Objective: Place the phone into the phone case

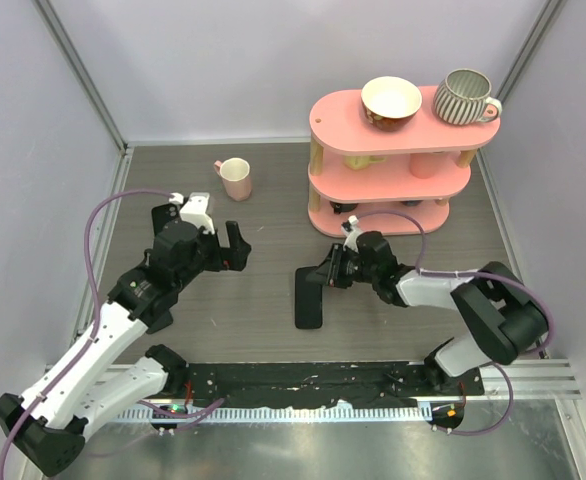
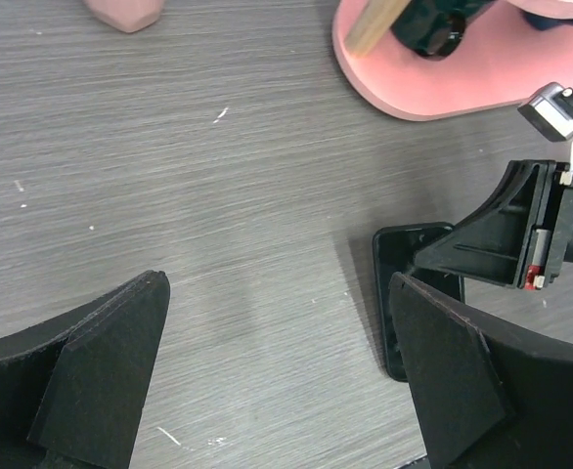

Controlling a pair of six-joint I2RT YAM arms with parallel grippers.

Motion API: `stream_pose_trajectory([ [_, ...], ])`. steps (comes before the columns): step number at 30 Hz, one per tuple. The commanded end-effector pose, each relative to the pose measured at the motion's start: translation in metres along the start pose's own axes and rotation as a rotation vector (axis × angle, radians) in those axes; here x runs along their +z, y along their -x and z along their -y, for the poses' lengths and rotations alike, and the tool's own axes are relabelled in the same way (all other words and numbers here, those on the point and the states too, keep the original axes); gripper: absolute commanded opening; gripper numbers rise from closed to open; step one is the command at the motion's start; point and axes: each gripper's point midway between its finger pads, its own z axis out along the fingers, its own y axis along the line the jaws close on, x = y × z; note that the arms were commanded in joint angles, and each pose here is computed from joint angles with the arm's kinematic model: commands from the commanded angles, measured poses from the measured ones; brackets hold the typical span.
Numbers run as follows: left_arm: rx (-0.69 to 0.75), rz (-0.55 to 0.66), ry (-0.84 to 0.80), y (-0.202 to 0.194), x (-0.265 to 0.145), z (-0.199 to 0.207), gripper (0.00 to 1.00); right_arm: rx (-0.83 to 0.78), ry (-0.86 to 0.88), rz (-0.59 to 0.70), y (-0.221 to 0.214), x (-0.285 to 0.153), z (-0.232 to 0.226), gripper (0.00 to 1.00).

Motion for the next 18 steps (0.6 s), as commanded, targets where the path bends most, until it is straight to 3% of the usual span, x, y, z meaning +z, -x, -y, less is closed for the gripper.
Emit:
stream_pose_trajectory([
  [1, 0.025, 0.002, 0.105, -0.001, -0.001, -0.021, 1.0, 0.004, 0.086, 0.068, 0.032, 0.005, -0.015, 0.03],
  [5, 0.031, -0.028, 0.123, -0.006, 0.002, -0.023, 1.0, 0.023, 0.022, 0.061, 0.023, 0.006, 0.009, 0.14],
  [6, 0.027, -0.029, 0.119, -0.005, 0.002, -0.022, 1.0, 0.031, -0.012, 0.045, 0.019, 0.007, 0.017, 0.22],
  [9, 0.024, -0.047, 0.12, -0.008, 0.005, -0.021, 1.0, 0.019, -0.075, 0.045, 0.023, 0.009, 0.029, 0.28],
  [18, 0.025, -0.046, 0.187, -0.01, 0.004, -0.034, 1.0, 0.016, -0.133, 0.017, 0.027, 0.01, 0.044, 0.34],
])
